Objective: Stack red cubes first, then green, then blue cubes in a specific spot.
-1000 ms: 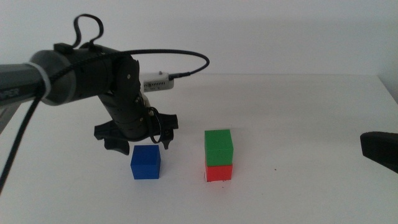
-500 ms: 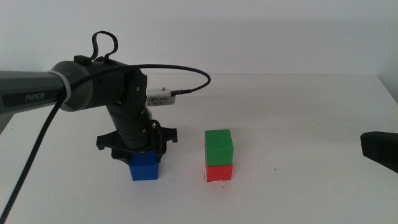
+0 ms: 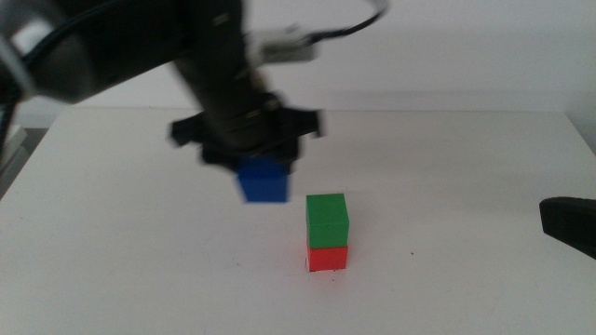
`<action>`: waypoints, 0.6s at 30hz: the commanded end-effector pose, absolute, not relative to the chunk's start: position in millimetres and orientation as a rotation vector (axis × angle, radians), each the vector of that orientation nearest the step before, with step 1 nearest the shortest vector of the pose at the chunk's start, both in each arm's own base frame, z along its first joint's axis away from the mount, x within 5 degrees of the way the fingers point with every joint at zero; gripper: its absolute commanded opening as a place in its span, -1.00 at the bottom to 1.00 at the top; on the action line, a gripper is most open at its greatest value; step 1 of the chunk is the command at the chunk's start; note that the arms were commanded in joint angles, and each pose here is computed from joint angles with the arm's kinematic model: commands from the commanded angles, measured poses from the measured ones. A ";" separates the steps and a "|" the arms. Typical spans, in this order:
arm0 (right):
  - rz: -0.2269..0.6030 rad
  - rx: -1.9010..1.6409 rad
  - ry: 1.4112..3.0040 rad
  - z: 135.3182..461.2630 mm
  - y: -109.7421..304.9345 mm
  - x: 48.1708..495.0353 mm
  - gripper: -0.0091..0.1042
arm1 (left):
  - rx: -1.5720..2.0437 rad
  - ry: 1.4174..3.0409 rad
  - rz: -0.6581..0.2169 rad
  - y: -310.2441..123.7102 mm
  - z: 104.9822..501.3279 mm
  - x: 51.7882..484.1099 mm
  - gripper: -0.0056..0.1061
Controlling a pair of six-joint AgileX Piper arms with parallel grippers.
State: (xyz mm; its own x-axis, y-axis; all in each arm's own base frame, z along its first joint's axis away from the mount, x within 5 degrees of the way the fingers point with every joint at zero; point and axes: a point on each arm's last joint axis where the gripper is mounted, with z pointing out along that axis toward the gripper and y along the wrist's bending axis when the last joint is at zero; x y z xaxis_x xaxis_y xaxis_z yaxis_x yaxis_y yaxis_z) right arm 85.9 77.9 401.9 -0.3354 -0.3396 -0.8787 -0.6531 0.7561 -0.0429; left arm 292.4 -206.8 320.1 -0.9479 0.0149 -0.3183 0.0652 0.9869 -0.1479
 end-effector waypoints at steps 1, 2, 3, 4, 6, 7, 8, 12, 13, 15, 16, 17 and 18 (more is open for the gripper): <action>0.385 -0.749 1.940 402.2 76.3 85.7 0.80 | 0.055 2.770 -0.178 -227.8 334.7 284.8 -0.93; 0.385 -0.749 1.940 402.2 76.3 85.7 0.80 | 0.063 2.743 -0.155 -237.7 337.6 283.0 -0.93; 0.385 -0.749 1.940 402.2 76.3 85.7 0.80 | 0.058 2.717 -0.153 -247.9 340.1 283.3 -0.93; 0.385 -0.749 1.940 402.2 76.3 85.7 0.80 | 0.049 2.697 -0.160 -257.2 342.1 284.7 -0.93; 0.385 -0.749 1.940 402.2 76.3 85.7 0.80 | 0.060 2.700 -0.170 -269.4 337.7 286.9 -0.93; 0.385 -0.749 1.940 402.2 76.3 85.7 0.80 | 0.060 2.710 -0.172 -274.4 333.6 287.8 -0.93; 0.385 -0.749 1.940 402.2 76.3 85.7 0.80 | 0.044 2.723 -0.179 -278.0 329.6 288.7 -0.93; 0.385 -0.749 1.940 402.2 76.3 85.7 0.80 | 0.023 2.777 -0.180 -284.7 313.2 293.0 -0.93; 0.385 -0.749 1.940 402.2 76.3 85.7 0.80 | 0.013 2.781 -0.178 -285.2 311.6 293.5 -0.93; 0.385 -0.749 1.940 402.2 76.3 85.7 0.80 | -0.006 2.783 -0.164 -286.1 307.7 295.3 -0.93; 0.385 -0.749 1.940 402.2 76.3 85.7 0.80 | -0.019 2.785 -0.152 -286.6 304.5 296.9 -0.93; 0.385 -0.749 1.940 402.2 76.3 85.7 0.80 | -0.039 2.786 -0.155 -286.1 304.4 297.4 -0.93; 0.385 -0.749 1.940 402.2 76.3 85.7 0.80 | -0.046 2.789 -0.150 -286.6 302.2 298.3 -0.93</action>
